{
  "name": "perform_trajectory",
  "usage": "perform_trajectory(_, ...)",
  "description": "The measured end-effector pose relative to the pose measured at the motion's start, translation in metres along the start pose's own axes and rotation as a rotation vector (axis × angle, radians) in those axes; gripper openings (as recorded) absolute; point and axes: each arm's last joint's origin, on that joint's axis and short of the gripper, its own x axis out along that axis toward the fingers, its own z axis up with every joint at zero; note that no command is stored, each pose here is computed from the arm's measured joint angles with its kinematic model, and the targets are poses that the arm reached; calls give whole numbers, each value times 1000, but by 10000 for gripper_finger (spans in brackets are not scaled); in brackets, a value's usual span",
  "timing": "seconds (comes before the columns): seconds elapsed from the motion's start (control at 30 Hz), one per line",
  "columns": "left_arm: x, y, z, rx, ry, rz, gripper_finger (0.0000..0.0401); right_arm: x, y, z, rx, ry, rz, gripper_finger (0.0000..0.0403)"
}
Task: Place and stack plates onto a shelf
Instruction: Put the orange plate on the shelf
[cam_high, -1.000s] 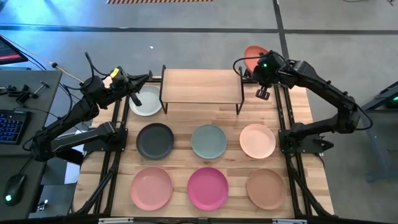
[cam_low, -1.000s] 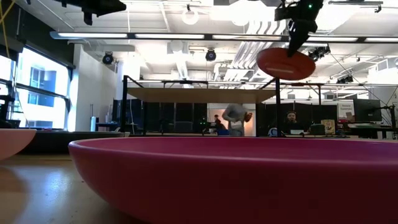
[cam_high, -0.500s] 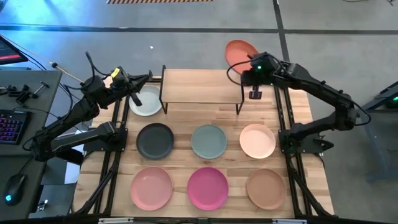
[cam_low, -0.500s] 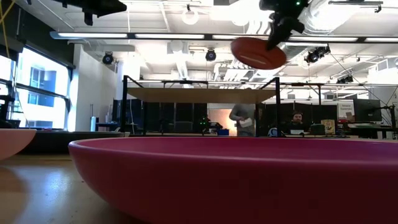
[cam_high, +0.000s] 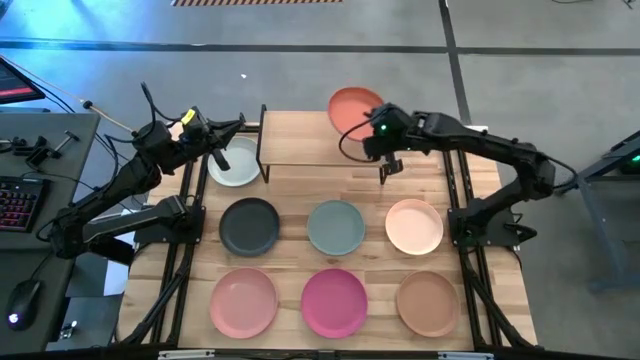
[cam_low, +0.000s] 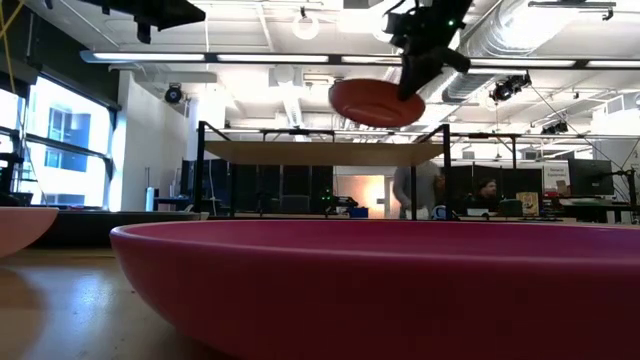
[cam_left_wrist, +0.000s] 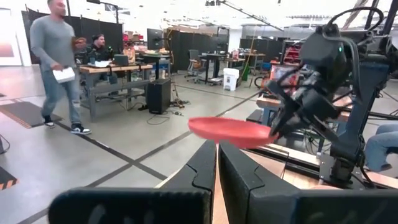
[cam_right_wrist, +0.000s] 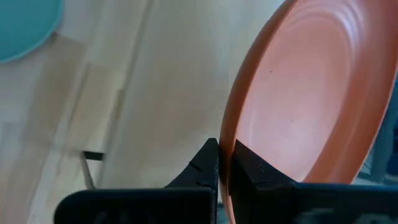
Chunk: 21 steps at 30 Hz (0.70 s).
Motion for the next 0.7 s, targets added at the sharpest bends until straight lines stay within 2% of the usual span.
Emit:
perform_trajectory(0.27,0,0,0,0,3,0,8,21,11,14,-32,17,64,0)
perform_trajectory(0.7,0,0,-5,-3,51,3,8,40,17,12,4,125,113,0)
